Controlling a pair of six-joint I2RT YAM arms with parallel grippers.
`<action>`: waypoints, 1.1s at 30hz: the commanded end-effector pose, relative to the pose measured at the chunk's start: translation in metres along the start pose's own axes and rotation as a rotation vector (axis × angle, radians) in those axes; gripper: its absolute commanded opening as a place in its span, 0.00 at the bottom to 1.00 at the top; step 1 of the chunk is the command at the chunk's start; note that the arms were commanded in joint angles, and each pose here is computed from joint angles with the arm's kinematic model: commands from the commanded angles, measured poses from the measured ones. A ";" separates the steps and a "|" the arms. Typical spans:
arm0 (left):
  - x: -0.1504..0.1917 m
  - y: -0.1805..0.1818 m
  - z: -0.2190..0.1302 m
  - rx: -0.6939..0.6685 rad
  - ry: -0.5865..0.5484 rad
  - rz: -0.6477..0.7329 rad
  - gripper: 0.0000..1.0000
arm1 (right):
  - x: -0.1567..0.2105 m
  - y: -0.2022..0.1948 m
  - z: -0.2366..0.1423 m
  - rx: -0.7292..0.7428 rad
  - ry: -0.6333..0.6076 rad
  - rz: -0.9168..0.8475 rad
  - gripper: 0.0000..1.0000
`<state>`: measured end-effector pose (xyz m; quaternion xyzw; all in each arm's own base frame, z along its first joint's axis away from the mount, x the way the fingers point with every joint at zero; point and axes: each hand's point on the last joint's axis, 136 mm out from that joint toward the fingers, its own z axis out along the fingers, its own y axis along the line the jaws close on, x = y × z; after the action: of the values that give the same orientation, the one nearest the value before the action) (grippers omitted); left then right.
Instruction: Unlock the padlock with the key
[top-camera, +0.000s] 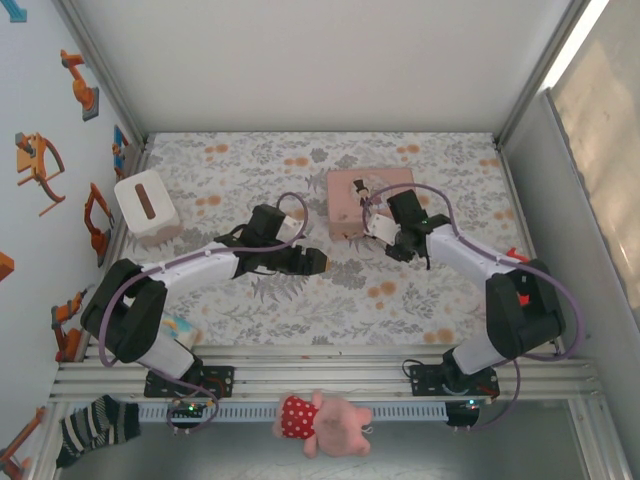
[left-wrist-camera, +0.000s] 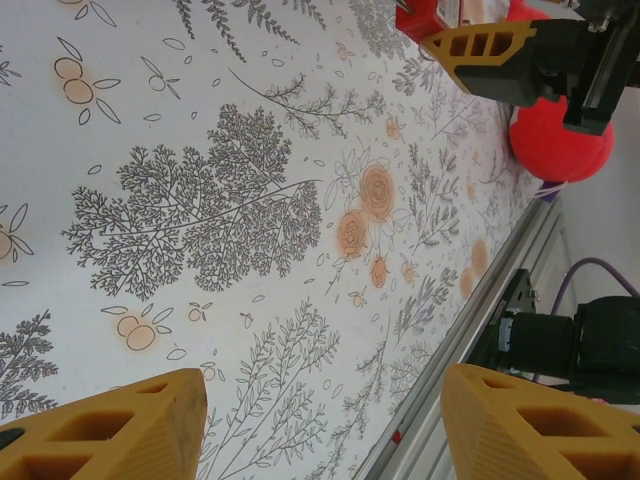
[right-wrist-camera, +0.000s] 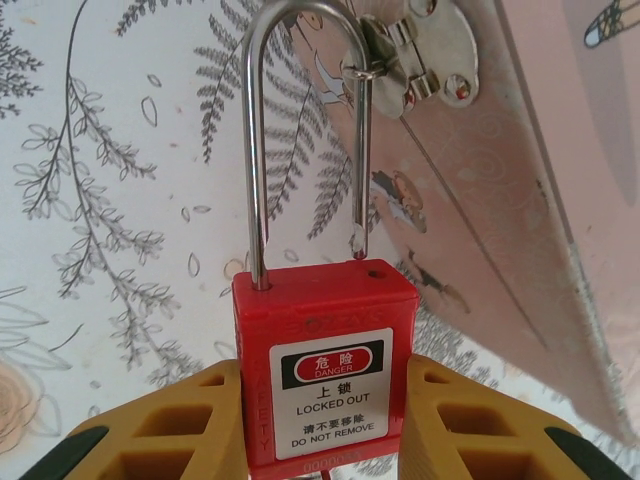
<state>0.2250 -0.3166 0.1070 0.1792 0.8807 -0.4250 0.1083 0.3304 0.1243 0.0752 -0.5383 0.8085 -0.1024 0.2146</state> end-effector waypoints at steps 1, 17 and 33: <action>0.002 0.003 0.000 0.010 -0.004 0.026 0.63 | -0.022 -0.022 0.002 0.103 -0.099 -0.112 0.02; -0.007 0.011 -0.005 -0.005 -0.041 0.011 0.63 | -0.075 -0.020 0.014 0.031 -0.267 -0.242 0.00; -0.010 0.028 -0.052 -0.123 -0.139 -0.042 0.66 | -0.024 -0.005 0.005 0.072 -0.197 0.202 0.51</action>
<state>0.2514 -0.2736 0.1298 0.1283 0.8890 -0.4018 0.1781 0.3401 0.1615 0.0802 -0.5264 0.7875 -0.0453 0.3174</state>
